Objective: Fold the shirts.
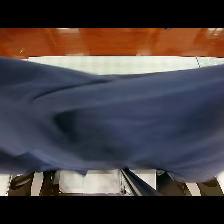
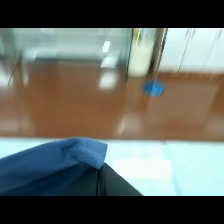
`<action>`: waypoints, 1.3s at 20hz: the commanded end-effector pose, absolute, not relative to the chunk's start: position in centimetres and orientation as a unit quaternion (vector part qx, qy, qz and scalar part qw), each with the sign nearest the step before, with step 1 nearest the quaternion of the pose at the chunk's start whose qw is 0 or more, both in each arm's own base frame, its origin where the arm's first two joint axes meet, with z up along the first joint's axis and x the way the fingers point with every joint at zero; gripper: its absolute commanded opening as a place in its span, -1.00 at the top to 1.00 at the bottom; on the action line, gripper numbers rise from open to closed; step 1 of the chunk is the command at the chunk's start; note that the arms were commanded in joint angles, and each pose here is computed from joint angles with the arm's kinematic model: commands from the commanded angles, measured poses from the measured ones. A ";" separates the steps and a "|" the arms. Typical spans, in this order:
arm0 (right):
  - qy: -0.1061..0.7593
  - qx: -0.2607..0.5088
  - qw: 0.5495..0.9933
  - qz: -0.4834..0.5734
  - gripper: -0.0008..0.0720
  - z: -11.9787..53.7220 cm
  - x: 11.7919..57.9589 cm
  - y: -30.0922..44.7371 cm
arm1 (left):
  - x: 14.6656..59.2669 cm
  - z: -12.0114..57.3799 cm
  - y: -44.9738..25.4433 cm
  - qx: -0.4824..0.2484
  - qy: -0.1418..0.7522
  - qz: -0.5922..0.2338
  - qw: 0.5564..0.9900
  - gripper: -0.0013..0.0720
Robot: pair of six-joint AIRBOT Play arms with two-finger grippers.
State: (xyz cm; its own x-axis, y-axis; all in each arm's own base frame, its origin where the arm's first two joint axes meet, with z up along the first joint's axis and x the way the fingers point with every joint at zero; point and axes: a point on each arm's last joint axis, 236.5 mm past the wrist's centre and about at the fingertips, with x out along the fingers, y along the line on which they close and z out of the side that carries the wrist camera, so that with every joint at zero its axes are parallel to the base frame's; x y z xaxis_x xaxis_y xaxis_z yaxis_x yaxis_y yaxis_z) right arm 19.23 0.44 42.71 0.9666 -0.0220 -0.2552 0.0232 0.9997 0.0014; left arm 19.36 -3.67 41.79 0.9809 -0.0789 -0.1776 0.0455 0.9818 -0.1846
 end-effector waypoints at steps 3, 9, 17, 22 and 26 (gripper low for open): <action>0.267 0.069 0.956 0.098 0.90 30.0 30.7 2.4 | 30.2 26.3 -4.7 -0.215 0.270 -0.157 0.925 0.90; 0.391 0.175 0.896 0.118 0.90 13.2 45.1 0.4 | 43.7 9.7 -4.8 -0.252 0.397 -0.167 0.866 0.90; 0.411 0.392 0.811 0.143 0.52 3.1 55.1 2.4 | 52.6 -1.8 -7.3 -0.286 0.469 -0.163 0.819 0.61; 0.425 0.405 0.792 0.165 -0.16 4.9 52.8 0.7 | 49.5 -0.8 -3.3 -0.265 0.533 -0.176 0.784 -0.42; 0.508 0.340 0.775 0.161 -0.16 5.8 44.4 -4.4 | 40.7 0.6 2.0 -0.311 0.618 -0.180 0.700 -0.42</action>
State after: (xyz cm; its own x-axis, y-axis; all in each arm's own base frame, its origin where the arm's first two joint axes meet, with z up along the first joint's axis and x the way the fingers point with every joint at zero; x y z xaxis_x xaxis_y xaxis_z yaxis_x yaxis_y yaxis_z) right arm 50.21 -1.95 5.89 0.5605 0.5875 -0.5837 0.0800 0.6631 0.7443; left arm 47.06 -0.48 -0.16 0.3387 -0.5741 -0.7454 -0.0598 0.7776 -0.6260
